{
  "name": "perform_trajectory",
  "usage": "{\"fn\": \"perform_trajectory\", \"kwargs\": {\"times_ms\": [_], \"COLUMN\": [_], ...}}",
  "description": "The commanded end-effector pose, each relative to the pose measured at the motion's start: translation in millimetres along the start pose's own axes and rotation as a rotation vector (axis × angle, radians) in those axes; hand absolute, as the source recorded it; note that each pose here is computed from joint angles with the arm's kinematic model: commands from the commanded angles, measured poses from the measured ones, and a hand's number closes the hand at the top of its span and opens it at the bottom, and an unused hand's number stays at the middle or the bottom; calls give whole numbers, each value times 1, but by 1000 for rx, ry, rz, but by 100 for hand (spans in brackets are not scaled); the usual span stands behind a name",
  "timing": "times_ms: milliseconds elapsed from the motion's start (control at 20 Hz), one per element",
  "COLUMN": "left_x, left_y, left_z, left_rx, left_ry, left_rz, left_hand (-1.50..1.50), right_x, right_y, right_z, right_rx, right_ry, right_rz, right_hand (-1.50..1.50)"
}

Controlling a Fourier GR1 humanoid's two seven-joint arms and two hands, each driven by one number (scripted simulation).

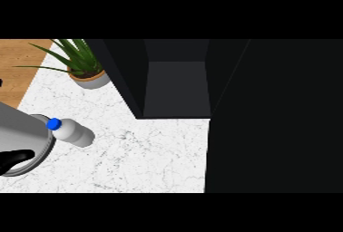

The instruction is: Pick up the bottled water, place it into the cabinet and close the cabinet

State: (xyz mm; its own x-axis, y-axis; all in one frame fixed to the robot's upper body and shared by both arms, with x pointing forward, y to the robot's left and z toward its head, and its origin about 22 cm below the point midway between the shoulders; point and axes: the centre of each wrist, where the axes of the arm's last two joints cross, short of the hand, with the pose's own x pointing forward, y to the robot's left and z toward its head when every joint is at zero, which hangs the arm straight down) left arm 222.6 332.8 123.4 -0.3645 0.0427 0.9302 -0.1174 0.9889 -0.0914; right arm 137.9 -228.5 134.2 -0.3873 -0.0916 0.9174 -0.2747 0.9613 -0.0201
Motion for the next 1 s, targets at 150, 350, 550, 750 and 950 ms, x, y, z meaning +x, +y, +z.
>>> {"fn": "perform_trajectory", "kwargs": {"times_ms": [150,350,550,750,950], "left_x": [14,16,-15,-40,-57], "left_y": [22,18,38,41,55], "left_z": [8,29,36,31,42], "left_rx": [69,55,94,114,110], "left_ry": [69,129,196,233,286], "left_rz": [-17,-96,-98,-74,-79], "left_hand": [-150,-150,-150,-150,-150], "right_x": [36,23,40,44,60], "right_y": [9,4,18,26,18], "right_z": [45,42,51,58,63], "right_rx": [60,33,45,50,56], "right_ry": [23,22,33,16,9], "right_rz": [-38,-45,-26,-45,-15], "right_hand": [-150,-150,-150,-150,-150]}}
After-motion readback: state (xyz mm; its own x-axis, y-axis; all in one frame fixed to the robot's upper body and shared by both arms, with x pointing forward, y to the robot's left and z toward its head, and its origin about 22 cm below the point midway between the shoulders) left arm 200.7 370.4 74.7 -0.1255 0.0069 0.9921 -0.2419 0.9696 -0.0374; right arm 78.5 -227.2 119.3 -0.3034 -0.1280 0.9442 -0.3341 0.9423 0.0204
